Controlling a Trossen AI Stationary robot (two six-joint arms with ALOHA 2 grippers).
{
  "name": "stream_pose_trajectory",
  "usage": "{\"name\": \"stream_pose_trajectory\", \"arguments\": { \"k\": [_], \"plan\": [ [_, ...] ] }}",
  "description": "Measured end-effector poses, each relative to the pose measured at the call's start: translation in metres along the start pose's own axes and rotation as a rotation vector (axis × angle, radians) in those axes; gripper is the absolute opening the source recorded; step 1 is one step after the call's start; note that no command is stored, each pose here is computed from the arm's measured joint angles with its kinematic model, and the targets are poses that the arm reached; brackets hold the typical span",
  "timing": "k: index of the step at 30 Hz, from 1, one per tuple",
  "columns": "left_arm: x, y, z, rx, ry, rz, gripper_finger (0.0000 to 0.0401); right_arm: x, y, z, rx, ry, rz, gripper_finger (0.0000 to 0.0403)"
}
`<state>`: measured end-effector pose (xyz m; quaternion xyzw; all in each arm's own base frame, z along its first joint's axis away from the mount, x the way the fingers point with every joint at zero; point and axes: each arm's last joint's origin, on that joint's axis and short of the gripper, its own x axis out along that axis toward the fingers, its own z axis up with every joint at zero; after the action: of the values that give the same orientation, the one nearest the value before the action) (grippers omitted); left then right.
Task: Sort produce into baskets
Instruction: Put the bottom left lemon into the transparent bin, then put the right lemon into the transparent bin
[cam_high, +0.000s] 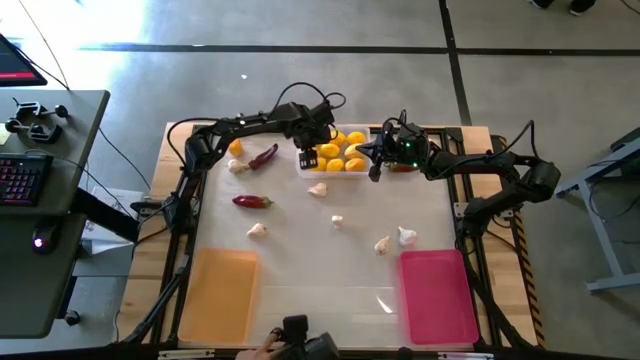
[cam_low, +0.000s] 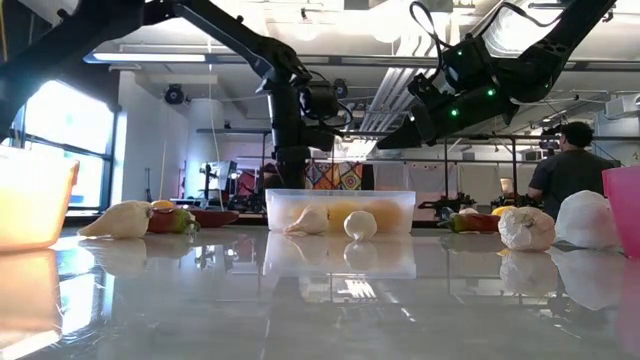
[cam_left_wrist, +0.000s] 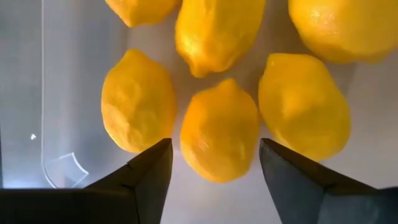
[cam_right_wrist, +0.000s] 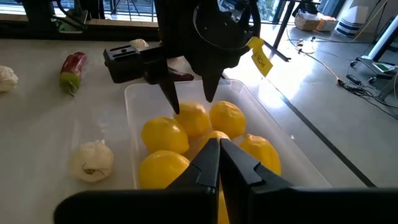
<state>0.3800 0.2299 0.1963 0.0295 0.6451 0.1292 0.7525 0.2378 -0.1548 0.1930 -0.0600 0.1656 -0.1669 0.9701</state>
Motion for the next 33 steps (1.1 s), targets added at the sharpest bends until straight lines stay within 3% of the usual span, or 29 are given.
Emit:
{"name": "stream_pose_trajectory", "arguments": {
  "k": [9,20,27,33],
  "plan": [
    [-0.004,0.008,-0.001,-0.026,-0.053,-0.047,0.0215,0.0,0.001,-0.003,0.011,0.027,0.006,0.0],
    [-0.034,0.003,0.005,-0.019,-0.472,-0.083,0.0123,-0.013,-0.002,-0.009,0.034,0.218,-0.162,0.0],
    [-0.044,-0.029,-0.024,0.015,-0.727,-0.005,0.0081,-0.04,-0.001,-0.011,0.108,0.407,-0.334,0.0],
    [-0.054,-0.062,-0.067,0.008,-0.969,0.04,0.0067,-0.065,-0.007,-0.018,0.233,0.555,-0.557,0.0]
  ]
}}
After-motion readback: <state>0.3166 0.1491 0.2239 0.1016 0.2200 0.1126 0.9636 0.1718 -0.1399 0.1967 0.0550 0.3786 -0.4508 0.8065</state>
